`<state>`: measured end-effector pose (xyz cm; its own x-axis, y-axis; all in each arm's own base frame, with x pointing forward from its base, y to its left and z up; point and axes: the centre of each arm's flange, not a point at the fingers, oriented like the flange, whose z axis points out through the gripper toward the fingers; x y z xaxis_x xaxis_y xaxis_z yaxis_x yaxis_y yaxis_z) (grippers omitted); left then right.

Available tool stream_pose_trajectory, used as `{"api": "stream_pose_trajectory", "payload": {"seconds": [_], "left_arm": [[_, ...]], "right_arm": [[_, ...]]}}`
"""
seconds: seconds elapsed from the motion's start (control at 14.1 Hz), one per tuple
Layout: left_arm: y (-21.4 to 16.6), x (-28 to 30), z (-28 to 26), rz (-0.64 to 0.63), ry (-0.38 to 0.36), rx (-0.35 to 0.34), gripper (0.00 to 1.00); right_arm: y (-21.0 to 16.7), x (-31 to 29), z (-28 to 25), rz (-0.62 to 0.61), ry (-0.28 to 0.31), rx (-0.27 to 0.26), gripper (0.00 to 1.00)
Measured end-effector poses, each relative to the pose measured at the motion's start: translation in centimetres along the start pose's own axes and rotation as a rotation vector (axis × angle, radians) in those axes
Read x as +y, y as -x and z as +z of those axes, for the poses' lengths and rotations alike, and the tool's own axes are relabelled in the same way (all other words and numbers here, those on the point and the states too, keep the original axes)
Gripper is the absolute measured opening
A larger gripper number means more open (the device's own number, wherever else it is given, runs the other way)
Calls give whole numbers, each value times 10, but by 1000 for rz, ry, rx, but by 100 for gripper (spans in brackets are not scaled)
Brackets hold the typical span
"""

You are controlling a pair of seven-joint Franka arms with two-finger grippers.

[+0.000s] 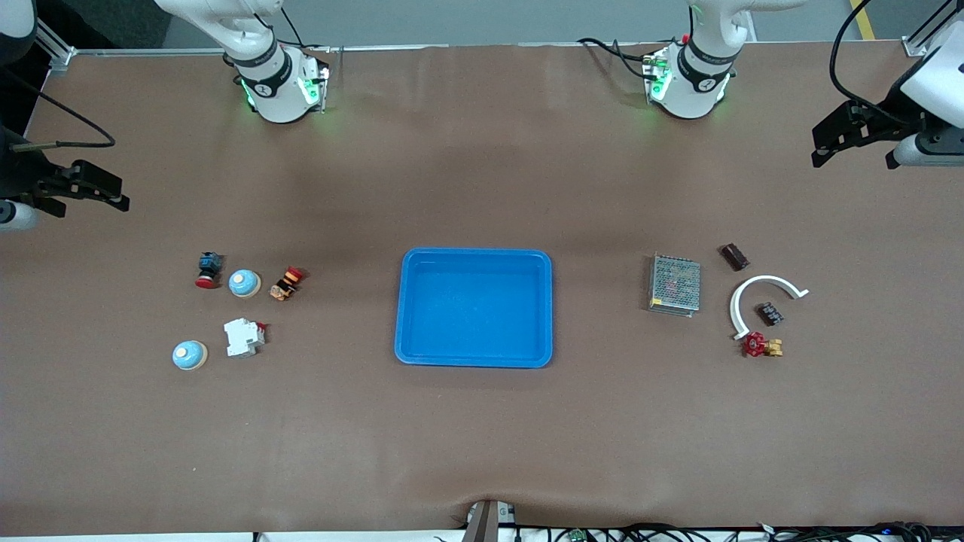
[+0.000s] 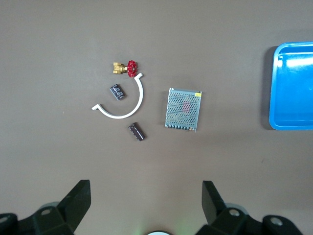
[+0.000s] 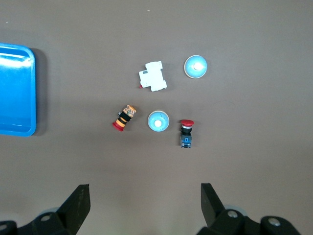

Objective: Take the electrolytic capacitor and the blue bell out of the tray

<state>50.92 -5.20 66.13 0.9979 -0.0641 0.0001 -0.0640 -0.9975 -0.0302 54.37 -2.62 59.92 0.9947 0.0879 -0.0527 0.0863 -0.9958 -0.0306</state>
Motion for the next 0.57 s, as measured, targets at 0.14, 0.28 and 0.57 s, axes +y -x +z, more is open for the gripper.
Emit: {"api": "stream_pose_trajectory", "payload": {"seconds": [0.14,0.28,0.57], "left_arm": [[2,-5,-1,2,0,3,100],[2,-8,-3,-1,0,9,100],[2,-9,-6,-1,0,16,100]], "right_arm": [[6,-5,-3,-8,2,14,100],[14,-4,-5,-4,5,27,100],[26,-1,-9,2,11,49,100]]}}
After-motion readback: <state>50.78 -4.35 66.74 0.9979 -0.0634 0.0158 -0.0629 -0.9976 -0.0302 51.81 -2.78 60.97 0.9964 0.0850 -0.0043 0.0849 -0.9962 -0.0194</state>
